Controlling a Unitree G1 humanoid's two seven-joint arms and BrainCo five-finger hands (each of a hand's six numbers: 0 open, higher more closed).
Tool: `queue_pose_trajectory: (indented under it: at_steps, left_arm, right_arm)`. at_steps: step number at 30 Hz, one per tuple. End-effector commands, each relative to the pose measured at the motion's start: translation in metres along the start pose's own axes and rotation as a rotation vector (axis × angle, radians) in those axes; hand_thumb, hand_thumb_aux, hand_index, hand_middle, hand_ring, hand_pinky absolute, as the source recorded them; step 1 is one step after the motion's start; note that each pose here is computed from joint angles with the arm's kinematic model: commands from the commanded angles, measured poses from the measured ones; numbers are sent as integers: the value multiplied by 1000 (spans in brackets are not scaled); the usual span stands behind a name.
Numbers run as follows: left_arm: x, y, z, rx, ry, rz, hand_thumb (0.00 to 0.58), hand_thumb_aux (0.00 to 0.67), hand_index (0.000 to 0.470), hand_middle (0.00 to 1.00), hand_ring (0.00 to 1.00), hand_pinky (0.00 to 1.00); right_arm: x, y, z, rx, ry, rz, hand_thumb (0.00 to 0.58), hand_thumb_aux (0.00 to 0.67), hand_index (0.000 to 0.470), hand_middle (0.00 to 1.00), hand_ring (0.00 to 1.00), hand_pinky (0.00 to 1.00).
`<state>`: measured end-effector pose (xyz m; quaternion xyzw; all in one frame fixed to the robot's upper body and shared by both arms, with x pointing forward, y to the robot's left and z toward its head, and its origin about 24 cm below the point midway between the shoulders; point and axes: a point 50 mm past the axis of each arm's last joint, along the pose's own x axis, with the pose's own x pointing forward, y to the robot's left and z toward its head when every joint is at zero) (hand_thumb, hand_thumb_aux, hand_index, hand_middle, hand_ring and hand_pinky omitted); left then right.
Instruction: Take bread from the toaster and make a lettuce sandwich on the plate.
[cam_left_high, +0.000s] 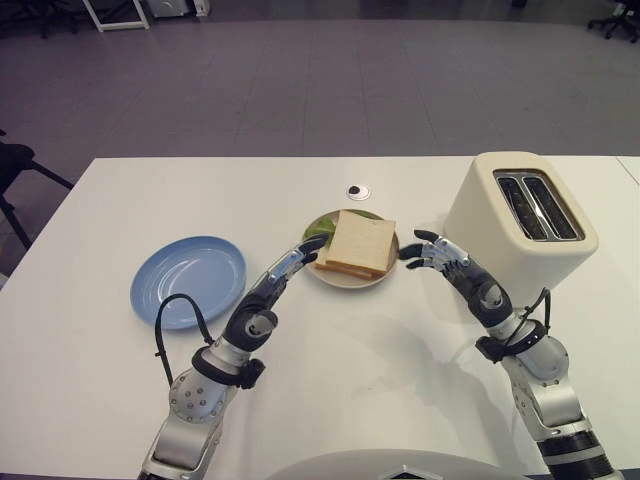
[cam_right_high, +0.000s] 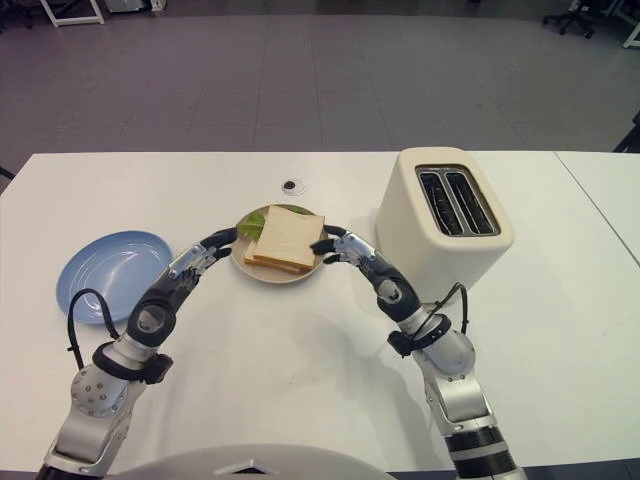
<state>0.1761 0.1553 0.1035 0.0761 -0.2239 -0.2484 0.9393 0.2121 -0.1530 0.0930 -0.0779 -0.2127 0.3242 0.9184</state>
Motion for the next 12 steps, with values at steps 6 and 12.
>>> queue_pose_trajectory:
  at_steps: [6,12]
  left_arm:
    - [-3,20,-16,-42,44,85,0,0,0,0,0,0]
    - [-3,28,-20,-64,33,92,0,0,0,0,0,0]
  right_arm:
    - [-4,-18,4,118,-76,-96,0,0,0,0,0,0]
    - [-11,-27,14,211,-170,-155,0,0,0,0,0,0]
